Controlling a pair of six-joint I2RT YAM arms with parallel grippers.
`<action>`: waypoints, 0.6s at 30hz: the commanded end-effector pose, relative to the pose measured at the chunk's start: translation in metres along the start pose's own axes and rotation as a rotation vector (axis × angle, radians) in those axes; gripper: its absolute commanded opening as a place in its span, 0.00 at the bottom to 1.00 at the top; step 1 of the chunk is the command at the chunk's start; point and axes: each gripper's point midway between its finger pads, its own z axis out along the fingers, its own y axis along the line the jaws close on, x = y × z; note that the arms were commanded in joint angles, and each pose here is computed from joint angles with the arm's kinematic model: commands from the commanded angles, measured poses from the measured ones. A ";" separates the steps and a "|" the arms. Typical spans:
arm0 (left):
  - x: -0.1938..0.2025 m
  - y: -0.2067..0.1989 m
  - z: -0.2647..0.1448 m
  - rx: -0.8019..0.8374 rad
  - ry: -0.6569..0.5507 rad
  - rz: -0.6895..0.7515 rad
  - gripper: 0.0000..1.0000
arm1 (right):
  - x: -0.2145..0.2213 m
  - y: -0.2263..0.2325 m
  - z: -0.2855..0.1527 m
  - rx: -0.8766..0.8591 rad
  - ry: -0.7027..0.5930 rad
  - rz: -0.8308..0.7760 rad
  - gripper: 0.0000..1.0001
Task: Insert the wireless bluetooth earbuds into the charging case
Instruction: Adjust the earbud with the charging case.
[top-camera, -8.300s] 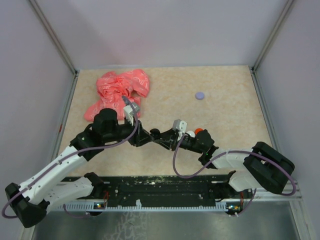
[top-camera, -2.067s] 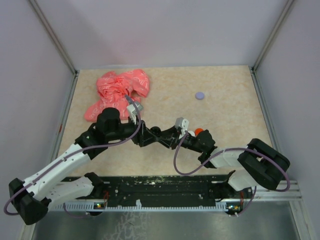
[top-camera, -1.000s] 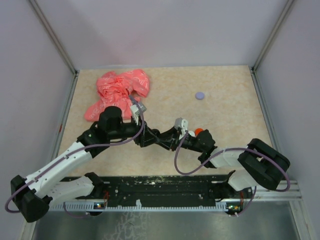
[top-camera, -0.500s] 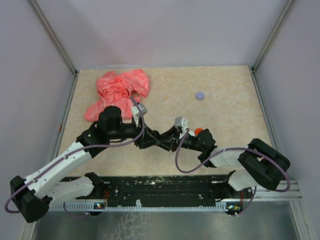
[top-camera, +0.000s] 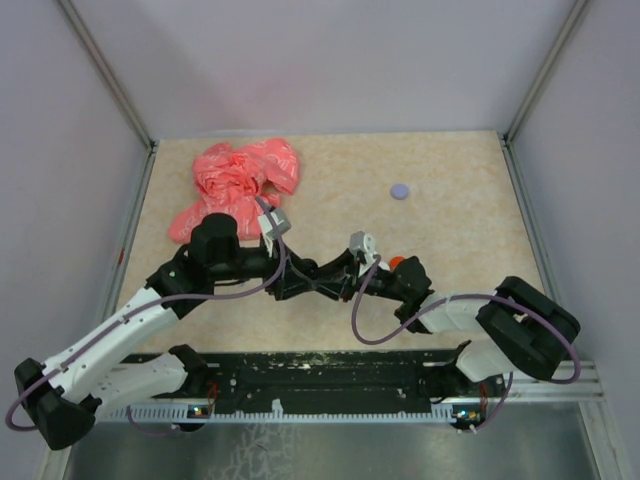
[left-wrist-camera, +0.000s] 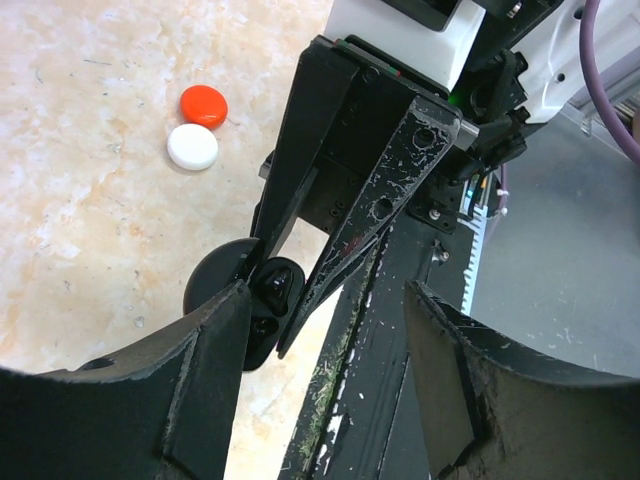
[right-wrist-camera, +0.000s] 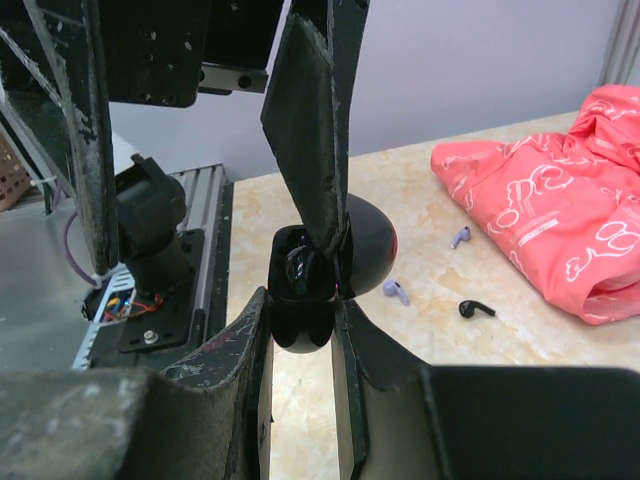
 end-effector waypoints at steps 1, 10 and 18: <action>-0.017 0.004 -0.010 -0.063 -0.050 0.037 0.69 | -0.040 0.003 0.011 -0.034 -0.118 -0.118 0.00; -0.025 0.014 -0.012 -0.132 -0.131 -0.005 0.69 | -0.035 -0.007 0.013 0.002 -0.109 -0.139 0.00; -0.036 0.014 -0.040 -0.219 -0.249 -0.003 0.71 | -0.020 -0.029 0.012 0.092 -0.061 -0.180 0.00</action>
